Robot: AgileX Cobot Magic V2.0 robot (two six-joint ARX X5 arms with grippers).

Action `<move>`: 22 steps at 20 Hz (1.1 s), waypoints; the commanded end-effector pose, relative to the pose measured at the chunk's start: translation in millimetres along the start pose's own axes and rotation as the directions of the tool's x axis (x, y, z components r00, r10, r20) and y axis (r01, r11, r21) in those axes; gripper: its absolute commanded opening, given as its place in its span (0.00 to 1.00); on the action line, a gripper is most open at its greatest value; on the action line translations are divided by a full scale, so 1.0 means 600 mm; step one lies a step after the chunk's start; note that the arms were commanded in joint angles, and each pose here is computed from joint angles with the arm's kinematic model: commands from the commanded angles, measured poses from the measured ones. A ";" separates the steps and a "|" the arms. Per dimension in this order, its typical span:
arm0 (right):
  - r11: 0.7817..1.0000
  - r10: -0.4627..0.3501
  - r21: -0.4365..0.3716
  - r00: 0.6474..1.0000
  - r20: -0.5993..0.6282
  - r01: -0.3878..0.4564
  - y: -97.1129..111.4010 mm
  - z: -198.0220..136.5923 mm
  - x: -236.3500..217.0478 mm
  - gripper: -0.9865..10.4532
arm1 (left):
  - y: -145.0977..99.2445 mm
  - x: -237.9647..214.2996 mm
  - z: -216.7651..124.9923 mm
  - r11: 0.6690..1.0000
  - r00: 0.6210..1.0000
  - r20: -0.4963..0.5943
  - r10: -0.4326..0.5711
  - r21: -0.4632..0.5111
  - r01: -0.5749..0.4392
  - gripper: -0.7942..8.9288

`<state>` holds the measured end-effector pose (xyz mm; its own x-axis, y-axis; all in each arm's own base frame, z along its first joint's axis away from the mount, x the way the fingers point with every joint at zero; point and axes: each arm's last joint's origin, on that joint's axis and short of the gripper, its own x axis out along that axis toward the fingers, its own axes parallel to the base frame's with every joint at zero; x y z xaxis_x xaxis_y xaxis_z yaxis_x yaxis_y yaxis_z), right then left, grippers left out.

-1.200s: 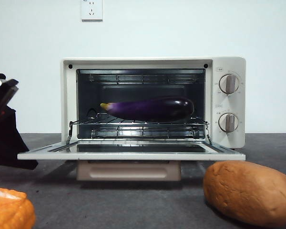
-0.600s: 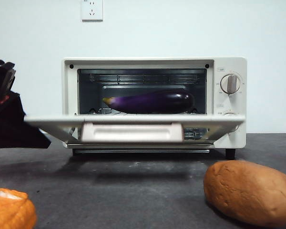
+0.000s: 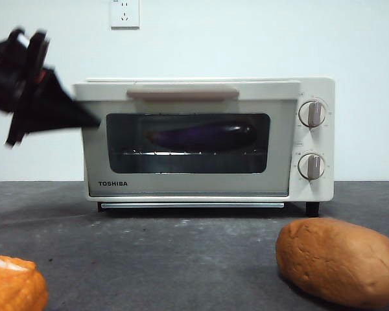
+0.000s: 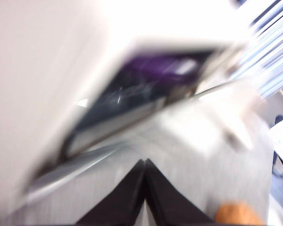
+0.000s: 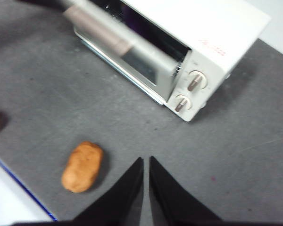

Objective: Take the eggplant from the table,put the eggplant in the oven

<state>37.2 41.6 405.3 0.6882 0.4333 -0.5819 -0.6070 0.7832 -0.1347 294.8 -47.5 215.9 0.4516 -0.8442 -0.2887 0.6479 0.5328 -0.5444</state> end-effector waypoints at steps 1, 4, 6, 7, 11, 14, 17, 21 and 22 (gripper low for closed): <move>0.999 0.026 0.032 1.000 0.017 -0.026 0.002 0.006 -0.002 0.09 | -0.005 0.002 0.033 1.000 0.999 0.035 -0.016 -0.006 0.016 0.09; 0.999 0.023 0.027 1.000 0.009 -0.024 0.008 0.003 0.014 0.09 | -0.013 0.000 0.060 1.000 0.998 0.067 -0.018 -0.001 0.018 0.09; 1.000 0.021 0.020 1.000 -0.002 -0.021 0.016 -0.002 0.034 0.09 | -0.017 -0.002 0.074 1.000 0.996 0.085 -0.007 -0.015 0.009 0.09; 1.000 0.020 0.012 1.000 -0.010 -0.020 0.021 -0.006 0.048 0.09 | -0.020 -0.004 0.080 1.000 0.995 0.095 -0.002 -0.026 0.004 0.09; 1.000 0.006 -0.031 0.999 -0.039 -0.007 0.040 -0.026 0.104 0.09 | -0.044 -0.018 0.088 0.998 0.992 0.115 0.044 -0.041 -0.039 0.09; 0.999 -0.023 -0.039 0.999 -0.032 0.022 0.054 -0.037 0.149 0.09 | -0.074 -0.031 0.085 0.991 0.986 0.098 0.135 -0.020 -0.133 0.09; 0.998 -0.056 -0.016 0.998 -0.031 0.055 0.059 -0.044 0.190 0.09 | -0.113 -0.049 0.075 0.961 0.959 0.074 0.272 0.035 -0.275 0.09; 0.990 -0.131 0.042 0.990 -0.049 0.133 0.047 -0.056 0.236 0.09 | -0.171 -0.072 0.058 0.904 0.915 0.045 0.400 0.146 -0.403 0.09; 0.986 -0.150 0.059 0.987 -0.049 0.153 0.043 -0.059 0.245 0.09 | -0.183 -0.076 0.054 0.890 0.906 0.044 0.420 0.176 -0.421 0.09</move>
<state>105.6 108.4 286.9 0.7381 0.2892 -0.6096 -0.4797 0.8603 -0.1728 225.9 -64.1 309.2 0.6925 -0.5596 -0.4553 0.4601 0.8287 -0.3186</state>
